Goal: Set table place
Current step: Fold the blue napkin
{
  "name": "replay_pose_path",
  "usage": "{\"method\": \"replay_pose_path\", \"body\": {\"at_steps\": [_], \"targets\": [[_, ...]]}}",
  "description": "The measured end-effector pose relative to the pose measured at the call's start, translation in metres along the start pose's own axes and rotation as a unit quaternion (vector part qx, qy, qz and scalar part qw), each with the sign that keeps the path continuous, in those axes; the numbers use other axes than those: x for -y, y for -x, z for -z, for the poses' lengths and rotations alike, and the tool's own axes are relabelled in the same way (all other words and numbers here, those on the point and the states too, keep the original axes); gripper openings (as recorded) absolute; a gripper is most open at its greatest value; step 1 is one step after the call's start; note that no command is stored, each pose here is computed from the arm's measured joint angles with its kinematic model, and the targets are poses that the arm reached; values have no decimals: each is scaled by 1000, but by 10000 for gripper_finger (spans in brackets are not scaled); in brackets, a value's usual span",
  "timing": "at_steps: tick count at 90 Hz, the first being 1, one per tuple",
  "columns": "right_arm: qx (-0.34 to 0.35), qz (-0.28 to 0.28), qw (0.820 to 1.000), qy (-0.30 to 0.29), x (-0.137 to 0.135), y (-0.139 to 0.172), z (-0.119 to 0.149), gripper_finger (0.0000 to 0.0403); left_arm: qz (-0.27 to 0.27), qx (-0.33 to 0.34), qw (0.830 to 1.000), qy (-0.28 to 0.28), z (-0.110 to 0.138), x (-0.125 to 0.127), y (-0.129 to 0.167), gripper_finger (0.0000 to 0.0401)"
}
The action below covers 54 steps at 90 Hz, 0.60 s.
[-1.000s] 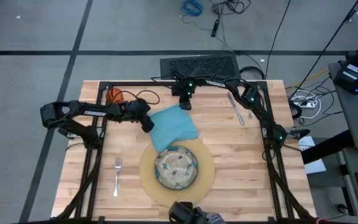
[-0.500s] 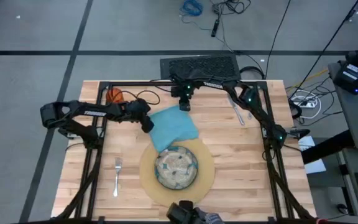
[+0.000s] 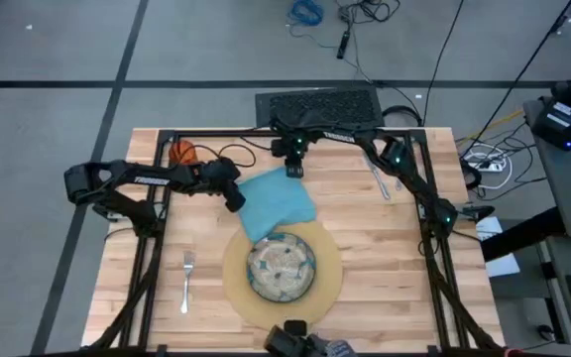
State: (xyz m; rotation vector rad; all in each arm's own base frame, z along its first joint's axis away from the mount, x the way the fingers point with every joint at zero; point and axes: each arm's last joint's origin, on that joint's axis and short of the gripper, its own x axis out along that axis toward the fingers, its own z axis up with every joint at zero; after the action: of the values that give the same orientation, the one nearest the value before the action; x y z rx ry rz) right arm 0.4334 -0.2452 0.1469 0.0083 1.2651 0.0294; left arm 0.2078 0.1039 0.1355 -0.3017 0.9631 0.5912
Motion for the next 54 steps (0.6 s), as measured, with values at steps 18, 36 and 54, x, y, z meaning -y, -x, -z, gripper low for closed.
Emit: {"method": "replay_pose_path", "body": {"at_steps": [18, 36, 54], "targets": [[12, 25, 1000, 10, -5, 18, -7, 25, -1, 8, 1000, 1, -6, 1, 2, 1], [40, 33, 999, 11, -9, 52, -11, 1, 3, 23, 1000, 0, -18, 3, 7, 0], [40, 20, 998, -45, -8, 67, -6, 4, 7, 39, 999, -8, -26, 7, 15, 0]]}}
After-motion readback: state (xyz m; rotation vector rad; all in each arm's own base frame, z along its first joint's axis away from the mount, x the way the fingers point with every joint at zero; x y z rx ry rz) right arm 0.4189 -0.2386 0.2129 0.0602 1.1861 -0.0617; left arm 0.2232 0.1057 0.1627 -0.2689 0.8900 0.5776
